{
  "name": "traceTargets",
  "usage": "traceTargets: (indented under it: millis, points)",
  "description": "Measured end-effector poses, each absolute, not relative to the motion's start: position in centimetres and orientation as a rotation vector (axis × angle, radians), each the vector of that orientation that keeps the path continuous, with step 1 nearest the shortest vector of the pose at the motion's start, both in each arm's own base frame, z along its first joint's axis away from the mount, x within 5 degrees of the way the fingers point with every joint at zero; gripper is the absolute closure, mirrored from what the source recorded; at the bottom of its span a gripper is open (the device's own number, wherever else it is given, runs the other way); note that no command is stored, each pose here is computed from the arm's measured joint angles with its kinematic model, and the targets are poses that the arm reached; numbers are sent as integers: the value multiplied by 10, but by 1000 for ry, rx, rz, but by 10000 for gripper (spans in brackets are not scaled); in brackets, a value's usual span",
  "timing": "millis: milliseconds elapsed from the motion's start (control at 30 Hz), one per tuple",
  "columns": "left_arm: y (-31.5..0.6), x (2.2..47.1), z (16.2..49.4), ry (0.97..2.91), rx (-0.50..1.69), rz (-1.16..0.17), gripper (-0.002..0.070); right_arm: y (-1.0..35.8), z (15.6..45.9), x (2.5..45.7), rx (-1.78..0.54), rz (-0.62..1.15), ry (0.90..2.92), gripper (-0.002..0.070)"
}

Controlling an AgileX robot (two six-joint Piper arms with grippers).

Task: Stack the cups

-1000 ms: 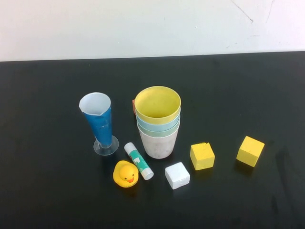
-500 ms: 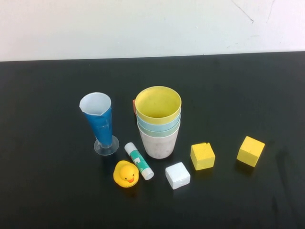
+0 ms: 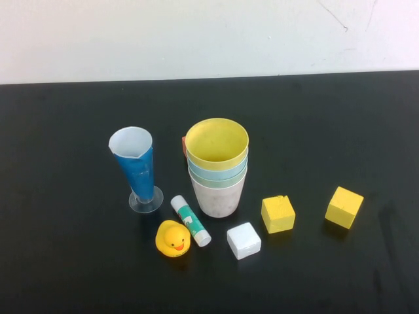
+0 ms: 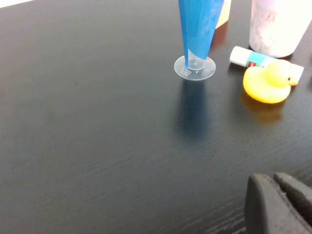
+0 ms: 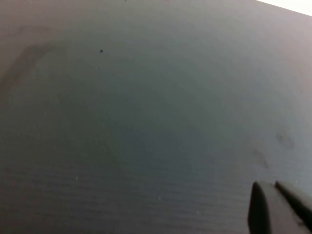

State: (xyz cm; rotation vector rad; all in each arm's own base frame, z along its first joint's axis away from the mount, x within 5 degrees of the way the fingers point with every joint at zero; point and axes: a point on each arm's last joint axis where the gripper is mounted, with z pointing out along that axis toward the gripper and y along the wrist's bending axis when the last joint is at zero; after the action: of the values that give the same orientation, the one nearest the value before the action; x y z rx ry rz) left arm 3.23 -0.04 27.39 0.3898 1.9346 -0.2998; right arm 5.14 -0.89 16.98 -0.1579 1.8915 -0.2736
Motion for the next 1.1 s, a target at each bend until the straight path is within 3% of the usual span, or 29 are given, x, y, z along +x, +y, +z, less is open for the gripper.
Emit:
traceTargets:
  millis: [433,633,1100]
  points:
    - [-1,32,274,1936,387,-302,676,-9,170,51,-159,-275,1893,678]
    - [-4,37,266,1893,355,-223,676,-9,170,51,-159,-275,1893,678]
    - [-2,61,183,1831,8,-73,677,-9,170,51,-160,-277,1893,678]
